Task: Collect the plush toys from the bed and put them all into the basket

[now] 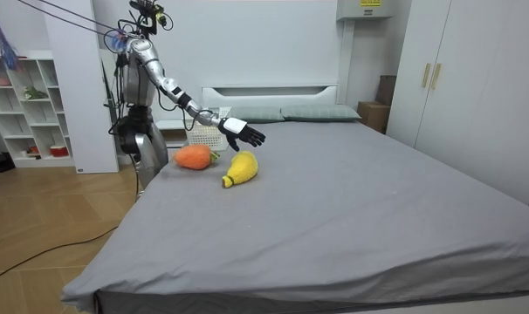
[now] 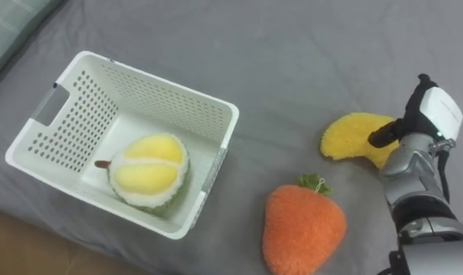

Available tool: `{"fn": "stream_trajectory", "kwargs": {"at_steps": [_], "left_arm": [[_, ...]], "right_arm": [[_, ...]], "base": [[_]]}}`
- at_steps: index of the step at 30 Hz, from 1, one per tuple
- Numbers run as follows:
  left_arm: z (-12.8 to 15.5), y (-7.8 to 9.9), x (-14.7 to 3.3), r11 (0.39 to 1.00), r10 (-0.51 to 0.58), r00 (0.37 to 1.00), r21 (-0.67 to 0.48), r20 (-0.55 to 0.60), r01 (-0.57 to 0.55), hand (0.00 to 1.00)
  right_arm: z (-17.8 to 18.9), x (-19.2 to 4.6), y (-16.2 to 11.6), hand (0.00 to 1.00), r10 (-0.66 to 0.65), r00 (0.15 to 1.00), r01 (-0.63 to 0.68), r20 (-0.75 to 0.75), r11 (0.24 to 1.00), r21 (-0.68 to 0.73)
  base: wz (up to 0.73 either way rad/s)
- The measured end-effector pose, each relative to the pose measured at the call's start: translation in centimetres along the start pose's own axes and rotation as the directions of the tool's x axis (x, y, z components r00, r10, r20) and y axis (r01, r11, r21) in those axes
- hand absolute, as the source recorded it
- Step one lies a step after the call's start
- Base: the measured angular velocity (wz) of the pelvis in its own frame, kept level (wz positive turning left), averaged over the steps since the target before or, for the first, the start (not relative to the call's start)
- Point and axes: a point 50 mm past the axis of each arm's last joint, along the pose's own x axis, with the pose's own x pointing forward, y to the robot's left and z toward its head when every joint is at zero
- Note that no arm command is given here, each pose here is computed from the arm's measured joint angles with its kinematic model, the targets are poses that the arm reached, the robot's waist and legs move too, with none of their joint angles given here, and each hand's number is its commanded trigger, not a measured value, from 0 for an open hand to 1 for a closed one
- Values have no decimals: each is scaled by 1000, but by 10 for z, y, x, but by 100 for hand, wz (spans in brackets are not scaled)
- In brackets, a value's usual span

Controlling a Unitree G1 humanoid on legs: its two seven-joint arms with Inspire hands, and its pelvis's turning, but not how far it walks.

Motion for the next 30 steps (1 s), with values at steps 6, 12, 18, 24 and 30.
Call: {"fn": "stream_trajectory", "kwargs": {"at_steps": [6, 12, 18, 24, 30], "left_arm": [[1, -5, 1, 1000, -21, 1000, 16, -3, 21, 0], [4, -7, 1, 999, -36, 999, 19, 1, 36, 0], [7, -9, 1, 998, -46, 999, 32, 10, 45, 0], [18, -13, 3, 997, -63, 997, 47, 36, 62, 0], [19, -16, 3, 995, -79, 996, 70, 38, 76, 0]], "right_arm": [[-4, 1, -2, 0, 0, 1000, 0, -11, 1000, -14], [-5, 1, -1, 0, 24, 1000, -25, -18, 1000, -19], [-5, 4, -1, 0, 57, 997, -59, -54, 998, -33], [-7, 3, 1, 100, 92, 994, -95, -64, 995, -37], [-12, 8, -9, 100, 71, 996, -78, -56, 990, -116]], "base": [[1], [0], [4], [3], [1]]}}
